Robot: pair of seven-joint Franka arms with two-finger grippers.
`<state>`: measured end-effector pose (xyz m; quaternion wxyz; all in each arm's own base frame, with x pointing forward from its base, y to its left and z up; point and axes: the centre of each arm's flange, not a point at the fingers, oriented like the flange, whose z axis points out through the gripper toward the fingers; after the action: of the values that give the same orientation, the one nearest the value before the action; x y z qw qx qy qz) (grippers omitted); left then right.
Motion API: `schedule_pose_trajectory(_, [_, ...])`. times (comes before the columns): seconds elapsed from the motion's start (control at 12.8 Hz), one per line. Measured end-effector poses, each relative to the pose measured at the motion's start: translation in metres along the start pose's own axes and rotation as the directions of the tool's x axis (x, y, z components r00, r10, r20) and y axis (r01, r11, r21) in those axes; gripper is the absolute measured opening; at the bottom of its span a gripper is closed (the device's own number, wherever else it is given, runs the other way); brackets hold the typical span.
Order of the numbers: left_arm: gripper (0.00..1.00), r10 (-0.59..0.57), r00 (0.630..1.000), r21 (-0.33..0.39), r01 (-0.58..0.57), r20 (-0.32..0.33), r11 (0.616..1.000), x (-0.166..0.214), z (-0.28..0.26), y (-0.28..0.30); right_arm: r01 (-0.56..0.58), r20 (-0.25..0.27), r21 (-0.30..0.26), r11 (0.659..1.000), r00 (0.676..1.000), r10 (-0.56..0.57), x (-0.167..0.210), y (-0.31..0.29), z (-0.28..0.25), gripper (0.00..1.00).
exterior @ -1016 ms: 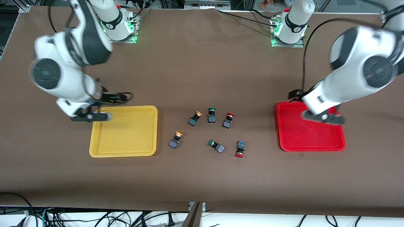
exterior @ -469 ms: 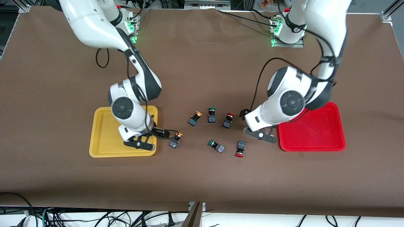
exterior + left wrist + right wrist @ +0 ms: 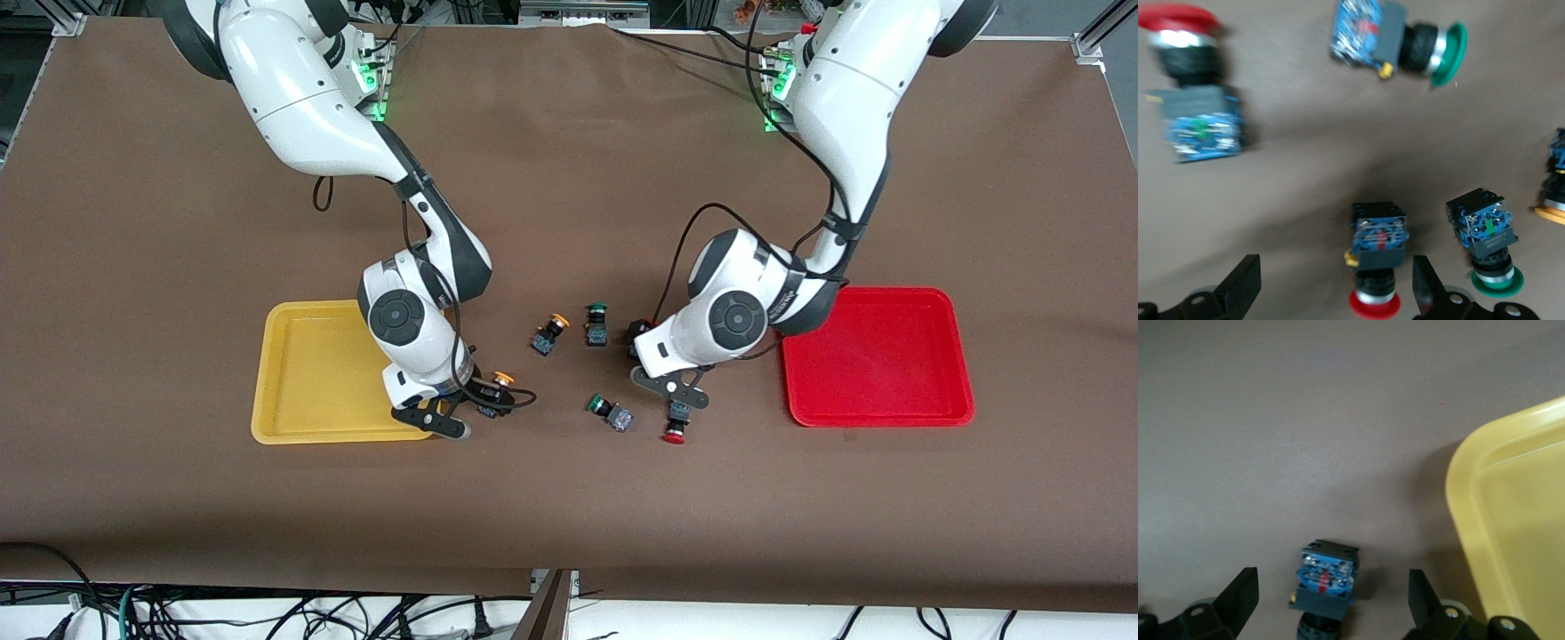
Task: Place red and yellow buttons in trays
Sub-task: 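Grasp the yellow and red buttons with the right and left grippers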
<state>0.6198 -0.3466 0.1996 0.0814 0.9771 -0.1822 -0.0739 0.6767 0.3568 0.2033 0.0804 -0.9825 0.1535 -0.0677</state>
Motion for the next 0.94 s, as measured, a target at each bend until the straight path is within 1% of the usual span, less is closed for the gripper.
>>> schedule_pose_trajectory(0.23, [1.0,0.028,0.999,0.001,-0.028,-0.022,1.0,0.001,0.019,0.02,-0.006,0.0,0.009,1.0,1.0,0.006,-0.018,-0.01,0.019,0.98])
schedule_pose_trajectory(0.31, [1.0,0.028,0.999,0.001,-0.028,-0.022,1.0,0.001,0.022,0.02,-0.003,0.005,0.006,1.0,1.0,0.003,-0.022,-0.011,0.027,0.95])
schedule_pose_trajectory(0.39, [1.0,0.027,0.999,0.002,-0.027,-0.019,1.0,0.0,0.024,0.019,-0.002,0.006,0.002,1.0,1.0,0.002,-0.023,-0.01,0.031,0.86])
schedule_pose_trajectory(0.47, [1.0,0.027,1.0,0.002,-0.027,-0.015,1.0,0.0,0.026,0.019,-0.003,0.004,0.001,1.0,1.0,0.003,-0.022,-0.009,0.031,0.86])
schedule_pose_trajectory(0.55, [0.96,0.027,1.0,0.003,-0.027,-0.012,1.0,0.0,0.028,0.019,-0.003,0.002,0.001,1.0,1.0,0.003,-0.021,-0.008,0.03,0.75])
schedule_pose_trajectory(0.62, [0.96,0.029,1.0,0.003,-0.029,-0.011,1.0,0.0,0.03,0.02,-0.004,0.0,0.0,1.0,1.0,0.004,-0.019,-0.008,0.03,0.64])
schedule_pose_trajectory(0.7, [0.89,0.036,0.999,0.009,-0.036,-0.013,0.999,0.0,0.03,0.02,-0.005,0.0,-0.001,1.0,1.0,0.005,-0.018,-0.007,0.029,0.51])
schedule_pose_trajectory(0.78, [0.77,0.05,0.999,0.023,-0.05,-0.014,0.999,0.0,0.029,0.022,-0.006,0.002,-0.005,1.0,1.0,0.006,-0.017,-0.007,0.027,0.44])
schedule_pose_trajectory(0.94, [0.51,0.067,0.998,0.036,-0.067,-0.014,0.997,-0.001,0.03,0.027,-0.007,0.015,-0.023,1.0,1.0,0.008,-0.015,-0.006,0.025,0.44])
